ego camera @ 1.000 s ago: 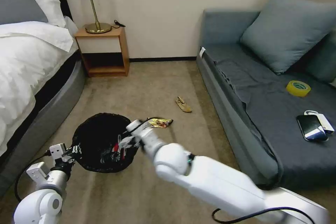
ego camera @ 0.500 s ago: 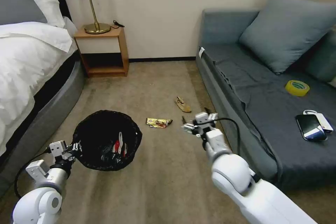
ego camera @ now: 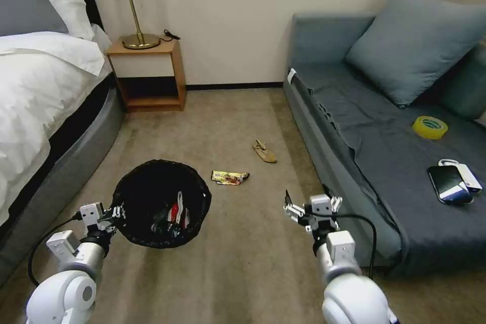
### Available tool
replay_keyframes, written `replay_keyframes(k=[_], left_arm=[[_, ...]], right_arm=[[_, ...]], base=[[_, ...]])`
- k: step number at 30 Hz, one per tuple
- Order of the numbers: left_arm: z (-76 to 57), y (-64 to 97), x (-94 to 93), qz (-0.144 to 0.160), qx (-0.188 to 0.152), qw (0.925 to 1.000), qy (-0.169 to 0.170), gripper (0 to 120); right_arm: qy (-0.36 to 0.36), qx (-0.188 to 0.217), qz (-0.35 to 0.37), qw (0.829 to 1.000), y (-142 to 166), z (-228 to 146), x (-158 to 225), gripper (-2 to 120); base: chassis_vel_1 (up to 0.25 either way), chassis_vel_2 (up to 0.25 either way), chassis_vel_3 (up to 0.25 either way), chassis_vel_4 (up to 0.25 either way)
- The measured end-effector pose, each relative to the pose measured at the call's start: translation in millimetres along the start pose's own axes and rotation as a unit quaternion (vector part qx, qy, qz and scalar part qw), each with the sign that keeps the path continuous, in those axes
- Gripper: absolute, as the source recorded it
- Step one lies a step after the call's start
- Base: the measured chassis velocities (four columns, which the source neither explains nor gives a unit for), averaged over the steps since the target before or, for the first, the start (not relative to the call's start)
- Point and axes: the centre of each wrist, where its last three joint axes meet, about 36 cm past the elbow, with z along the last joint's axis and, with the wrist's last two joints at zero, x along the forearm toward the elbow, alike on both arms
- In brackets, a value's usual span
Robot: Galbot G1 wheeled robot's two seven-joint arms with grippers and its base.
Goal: Pick up the trash bin, then pick up the garbage on the floor and place it into the trash bin.
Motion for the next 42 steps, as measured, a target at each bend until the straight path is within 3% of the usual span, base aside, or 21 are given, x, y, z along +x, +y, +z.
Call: replay_keyframes(k=[12,42], left_arm=[[-5.6,-14.4,3.6,0.013,0.001,0.9999,-0.011,4],[-1.8,-13.2,7.3,0.002,0.011,0.9998,-0.013,4]], right_arm=[[-0.037,0.0,-0.01,0.999,6,19,18,100],[-0.046,0.012,-0.051,0.998,12,29,25,100]], base=[[0.0,0.0,0.0,0.0],[0.0,0.0,0.0,0.0]])
